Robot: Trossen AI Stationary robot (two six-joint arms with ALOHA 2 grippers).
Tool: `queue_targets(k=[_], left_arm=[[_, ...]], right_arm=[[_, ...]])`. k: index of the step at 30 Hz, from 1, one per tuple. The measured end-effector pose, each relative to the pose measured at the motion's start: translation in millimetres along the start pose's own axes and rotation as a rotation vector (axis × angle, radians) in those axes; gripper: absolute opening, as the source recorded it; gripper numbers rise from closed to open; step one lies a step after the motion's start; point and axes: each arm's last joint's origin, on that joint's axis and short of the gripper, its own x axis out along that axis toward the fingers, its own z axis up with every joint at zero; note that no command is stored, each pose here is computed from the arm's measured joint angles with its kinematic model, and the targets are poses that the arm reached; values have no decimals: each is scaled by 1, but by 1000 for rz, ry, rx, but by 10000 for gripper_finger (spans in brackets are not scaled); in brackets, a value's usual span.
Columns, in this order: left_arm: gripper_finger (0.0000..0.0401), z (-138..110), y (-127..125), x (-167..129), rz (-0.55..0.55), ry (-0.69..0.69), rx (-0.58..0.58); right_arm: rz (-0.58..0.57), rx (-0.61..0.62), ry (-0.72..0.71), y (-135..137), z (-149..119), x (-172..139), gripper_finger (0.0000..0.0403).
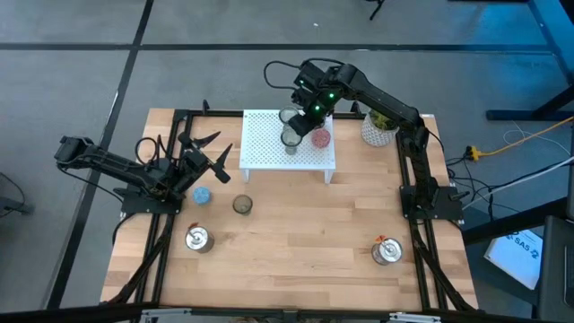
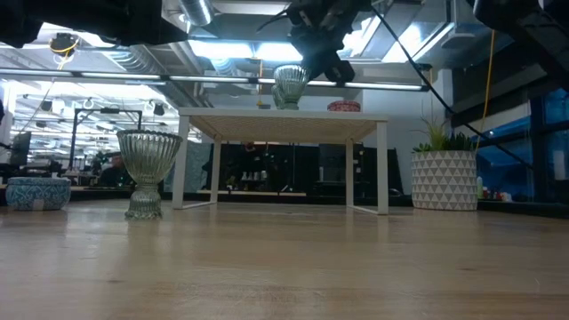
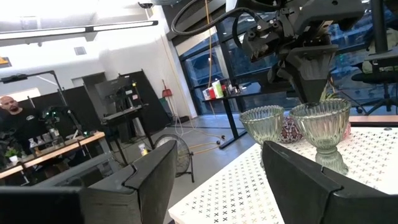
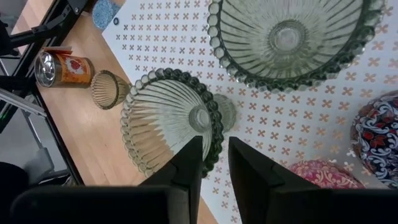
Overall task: Pick & Place candle stick holders
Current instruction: Put the right green glass candle holder on the shelf aligned with the other glass candle holder
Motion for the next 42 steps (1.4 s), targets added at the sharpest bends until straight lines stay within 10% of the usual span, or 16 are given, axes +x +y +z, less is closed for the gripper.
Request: queue_targets(k=[30,42], left_arm=[[235,-2,-1,0,-6,9,15],[234,-2,-1,0,-10,13,-6]], right_arm=[[-100,-352,-109,32,-65,-97,126],[16,-670,53,67,-125,-66,91]])
